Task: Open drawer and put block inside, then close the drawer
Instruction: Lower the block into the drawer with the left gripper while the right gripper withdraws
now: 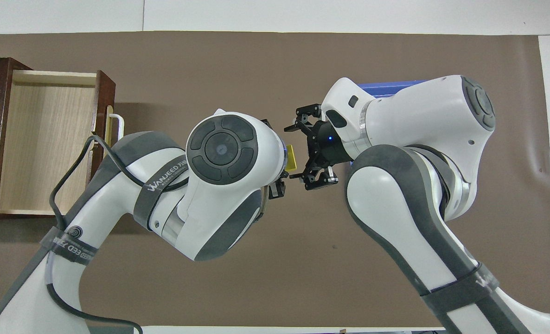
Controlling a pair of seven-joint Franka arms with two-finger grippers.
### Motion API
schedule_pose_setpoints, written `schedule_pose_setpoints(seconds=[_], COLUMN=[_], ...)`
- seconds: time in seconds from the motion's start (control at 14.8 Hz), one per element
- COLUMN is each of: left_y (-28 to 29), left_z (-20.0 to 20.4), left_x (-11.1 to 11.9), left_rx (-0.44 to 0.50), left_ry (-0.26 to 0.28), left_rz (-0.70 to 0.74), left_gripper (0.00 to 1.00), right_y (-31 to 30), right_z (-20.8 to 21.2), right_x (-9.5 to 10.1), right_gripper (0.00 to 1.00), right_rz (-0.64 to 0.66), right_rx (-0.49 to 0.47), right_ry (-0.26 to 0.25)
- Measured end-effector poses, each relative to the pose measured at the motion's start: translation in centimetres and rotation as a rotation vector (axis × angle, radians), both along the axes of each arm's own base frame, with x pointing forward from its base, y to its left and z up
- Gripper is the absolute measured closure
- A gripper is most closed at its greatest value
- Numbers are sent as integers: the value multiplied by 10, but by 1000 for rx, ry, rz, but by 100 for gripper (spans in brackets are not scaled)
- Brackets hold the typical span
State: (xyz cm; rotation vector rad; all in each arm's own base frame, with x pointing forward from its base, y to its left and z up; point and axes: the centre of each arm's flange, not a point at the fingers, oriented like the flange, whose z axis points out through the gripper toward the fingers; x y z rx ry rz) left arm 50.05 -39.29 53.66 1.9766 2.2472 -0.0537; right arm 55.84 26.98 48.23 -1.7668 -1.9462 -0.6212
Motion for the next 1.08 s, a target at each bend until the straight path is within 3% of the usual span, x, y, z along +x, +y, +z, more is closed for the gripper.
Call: schedule_pose_setpoints(seconds=[0.27, 0.47, 0.75, 1.08], left_y=[124, 234, 371, 427], left_z=[58, 64, 36, -40], left_x=[29, 56, 79, 60], left_rx=[65, 93, 99, 108], left_ry=[42, 69, 60, 52], left_rz=[-30, -106, -148, -196], left_gripper=[44, 44, 44, 44], right_y=[-12, -54, -116, -187], right_z=[0, 1, 3, 23], right_x=[3, 16, 33, 36], right_gripper=[0, 0, 0, 0], right_rz=[0, -45, -124, -265], right_rx=[-2, 0, 2, -104], right_ry=[32, 70, 103, 134])
